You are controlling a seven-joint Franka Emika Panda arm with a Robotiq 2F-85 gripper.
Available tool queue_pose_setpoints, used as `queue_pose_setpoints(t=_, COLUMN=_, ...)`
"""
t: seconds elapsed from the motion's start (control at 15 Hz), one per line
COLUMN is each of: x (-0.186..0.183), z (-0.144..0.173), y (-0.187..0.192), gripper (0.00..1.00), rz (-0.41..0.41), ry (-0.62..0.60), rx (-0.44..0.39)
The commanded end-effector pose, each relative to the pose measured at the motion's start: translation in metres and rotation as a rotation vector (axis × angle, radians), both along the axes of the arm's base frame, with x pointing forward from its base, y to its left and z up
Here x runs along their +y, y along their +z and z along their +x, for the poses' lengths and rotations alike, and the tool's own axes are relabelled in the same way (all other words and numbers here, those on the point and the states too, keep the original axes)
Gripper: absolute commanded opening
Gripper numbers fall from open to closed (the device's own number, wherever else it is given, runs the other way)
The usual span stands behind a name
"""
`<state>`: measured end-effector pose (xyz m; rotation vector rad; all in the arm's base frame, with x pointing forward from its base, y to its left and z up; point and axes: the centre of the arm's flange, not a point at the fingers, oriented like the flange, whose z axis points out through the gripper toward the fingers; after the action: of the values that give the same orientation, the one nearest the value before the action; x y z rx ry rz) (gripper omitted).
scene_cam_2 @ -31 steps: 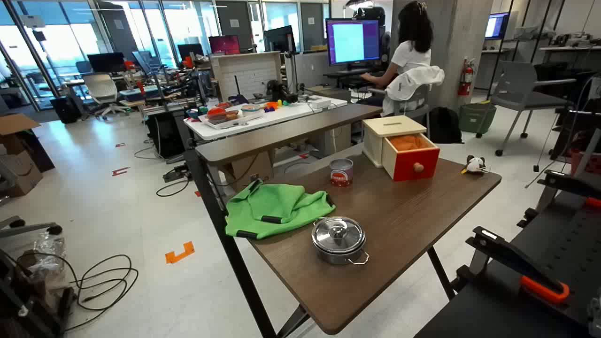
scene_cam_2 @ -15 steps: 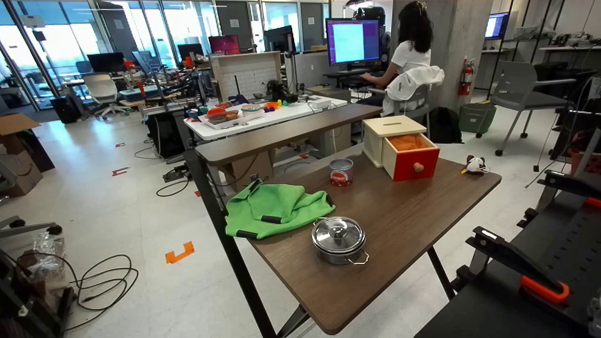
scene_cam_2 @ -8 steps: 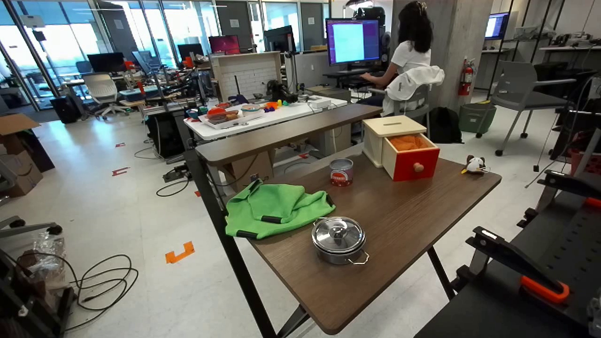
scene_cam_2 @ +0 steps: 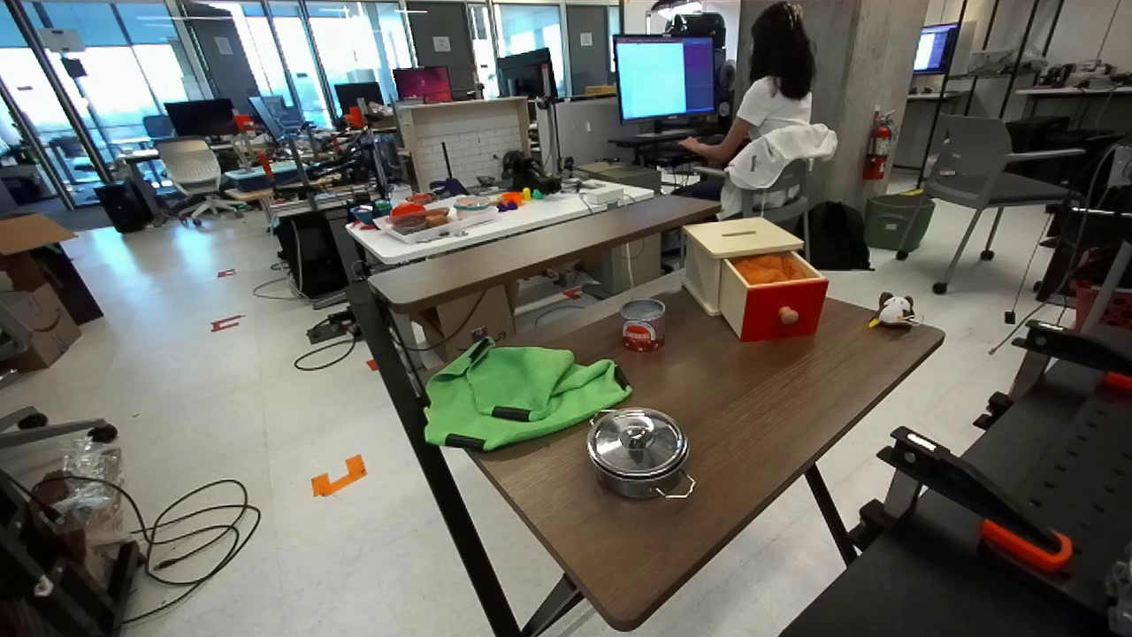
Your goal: Pick up the black and white plush toy and place it in the drawer
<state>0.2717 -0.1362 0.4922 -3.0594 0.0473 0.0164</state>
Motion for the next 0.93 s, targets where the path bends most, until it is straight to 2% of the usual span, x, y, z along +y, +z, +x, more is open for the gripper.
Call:
queue_pose_setpoints(t=0.0, x=0.0, z=0.017, y=0.002, gripper=1.0, rz=-0.009, ry=-0.004, rx=-0.03)
queue_pose_setpoints(t=0.33, x=0.004, z=0.077, y=-0.027, gripper=1.0, rz=-0.028, ry=-0.019, rx=-0.083)
queue_pose_setpoints(t=0.87, x=-0.011, z=0.151, y=-0.128, gripper=1.0, rz=-0.034, ry=-0.108, rx=-0.043)
